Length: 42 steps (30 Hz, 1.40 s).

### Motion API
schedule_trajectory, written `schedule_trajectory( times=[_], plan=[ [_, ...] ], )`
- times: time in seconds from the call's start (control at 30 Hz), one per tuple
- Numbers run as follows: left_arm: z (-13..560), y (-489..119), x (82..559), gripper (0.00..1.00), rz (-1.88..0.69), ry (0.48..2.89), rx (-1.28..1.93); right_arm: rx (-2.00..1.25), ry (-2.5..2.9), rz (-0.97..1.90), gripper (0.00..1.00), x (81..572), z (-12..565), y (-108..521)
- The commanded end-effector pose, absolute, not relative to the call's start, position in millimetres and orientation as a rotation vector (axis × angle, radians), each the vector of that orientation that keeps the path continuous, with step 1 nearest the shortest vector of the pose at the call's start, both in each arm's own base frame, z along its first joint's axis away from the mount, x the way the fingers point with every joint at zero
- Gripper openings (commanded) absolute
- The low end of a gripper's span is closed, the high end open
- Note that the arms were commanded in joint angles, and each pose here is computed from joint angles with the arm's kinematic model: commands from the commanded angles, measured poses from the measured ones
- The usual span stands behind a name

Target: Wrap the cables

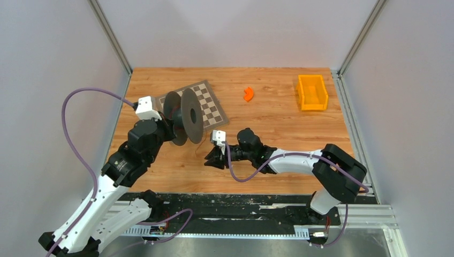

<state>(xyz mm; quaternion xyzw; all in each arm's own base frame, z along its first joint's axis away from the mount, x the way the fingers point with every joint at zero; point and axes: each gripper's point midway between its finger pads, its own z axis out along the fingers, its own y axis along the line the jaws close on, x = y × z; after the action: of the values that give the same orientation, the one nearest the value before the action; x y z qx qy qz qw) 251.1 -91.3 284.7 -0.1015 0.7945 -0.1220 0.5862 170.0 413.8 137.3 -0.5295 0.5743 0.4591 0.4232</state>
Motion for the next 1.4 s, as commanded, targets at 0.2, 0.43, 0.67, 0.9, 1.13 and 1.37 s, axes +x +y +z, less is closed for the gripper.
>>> schedule_trajectory(
  times=[0.2,0.43,0.67,0.9,1.13,1.37],
  plan=[
    [375,-98,233,0.0,-0.484,1.673,-0.21,-1.196,1.022,0.925,0.62,192,188,379],
    [401,-103,220,0.0,-0.583,1.647,-0.206,-1.09,0.954,0.856,0.73,225,206,379],
    [418,-106,206,0.0,-0.68,1.621,-0.217,-1.08,0.886,0.878,0.78,250,201,402],
    [436,-108,198,0.0,-0.76,1.57,-0.235,-1.063,0.896,1.042,0.78,262,172,434],
    [441,-98,197,0.0,-0.769,1.536,-0.322,-1.06,0.991,1.231,0.61,265,151,457],
    [444,-69,225,0.0,-0.587,1.427,-0.454,-0.91,1.436,1.271,0.0,237,121,430]
  ],
)
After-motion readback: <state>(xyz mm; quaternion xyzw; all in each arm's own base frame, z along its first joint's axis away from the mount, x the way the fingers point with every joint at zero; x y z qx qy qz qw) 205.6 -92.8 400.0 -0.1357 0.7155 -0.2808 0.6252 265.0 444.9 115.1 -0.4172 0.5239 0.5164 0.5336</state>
